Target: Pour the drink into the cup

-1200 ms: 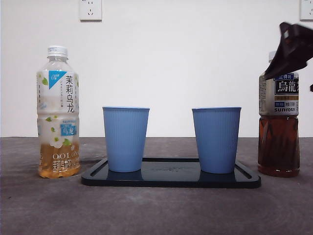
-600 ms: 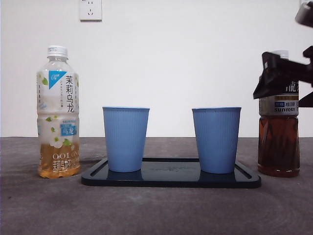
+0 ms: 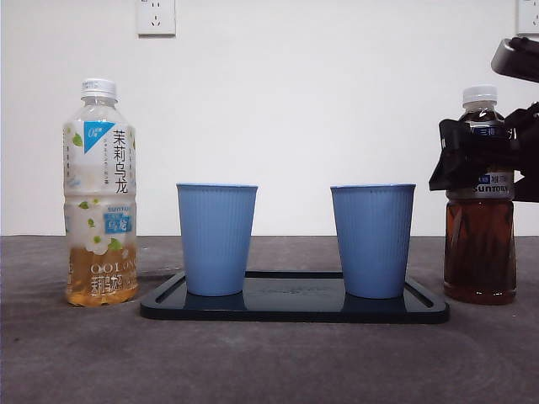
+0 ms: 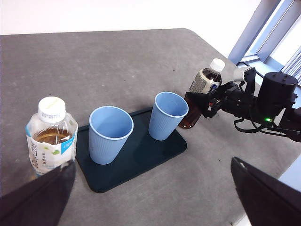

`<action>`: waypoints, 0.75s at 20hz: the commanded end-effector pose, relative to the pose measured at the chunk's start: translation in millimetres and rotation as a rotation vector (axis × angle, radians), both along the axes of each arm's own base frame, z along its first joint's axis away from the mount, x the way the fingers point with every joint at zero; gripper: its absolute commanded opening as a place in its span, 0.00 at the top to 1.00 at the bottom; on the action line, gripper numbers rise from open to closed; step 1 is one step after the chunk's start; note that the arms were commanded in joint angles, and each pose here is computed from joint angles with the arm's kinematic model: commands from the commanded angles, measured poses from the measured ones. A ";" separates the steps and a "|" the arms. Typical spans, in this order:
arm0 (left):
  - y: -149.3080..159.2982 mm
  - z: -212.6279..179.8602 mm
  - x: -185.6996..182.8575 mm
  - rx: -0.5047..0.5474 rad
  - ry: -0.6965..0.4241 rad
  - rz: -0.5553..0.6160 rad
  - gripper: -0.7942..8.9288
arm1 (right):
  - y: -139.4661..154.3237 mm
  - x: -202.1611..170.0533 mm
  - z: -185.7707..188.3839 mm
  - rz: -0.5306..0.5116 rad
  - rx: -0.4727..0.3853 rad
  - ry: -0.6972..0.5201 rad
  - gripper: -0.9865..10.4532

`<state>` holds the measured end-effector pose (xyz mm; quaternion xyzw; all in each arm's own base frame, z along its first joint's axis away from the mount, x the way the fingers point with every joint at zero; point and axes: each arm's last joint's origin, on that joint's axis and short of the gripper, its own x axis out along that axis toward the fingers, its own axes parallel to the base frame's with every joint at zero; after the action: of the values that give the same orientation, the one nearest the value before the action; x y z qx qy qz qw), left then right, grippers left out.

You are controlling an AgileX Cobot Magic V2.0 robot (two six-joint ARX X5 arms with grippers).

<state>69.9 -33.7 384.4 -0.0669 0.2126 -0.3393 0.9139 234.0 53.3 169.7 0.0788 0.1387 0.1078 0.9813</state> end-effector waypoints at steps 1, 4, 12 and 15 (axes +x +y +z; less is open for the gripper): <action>-0.1 5.1 -0.3 0.006 -0.031 -0.007 0.37 | 1.4 3.3 -2.9 0.002 -0.015 -0.009 0.55; -0.1 5.1 -0.3 0.005 -0.031 -0.007 0.37 | 2.0 5.6 -6.1 0.005 -0.018 -0.013 0.63; -0.1 5.2 -0.3 0.009 -0.035 -0.009 0.37 | 1.2 1.6 7.3 0.028 -0.105 -0.094 0.75; -0.1 5.2 -0.3 0.010 -0.037 -0.010 0.37 | -0.2 -5.3 24.2 0.028 -0.136 -0.078 0.75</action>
<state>69.9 -33.7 384.4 -0.0653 0.2120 -0.3396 0.9140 223.2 50.9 178.5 0.0138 0.1524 0.1104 0.9820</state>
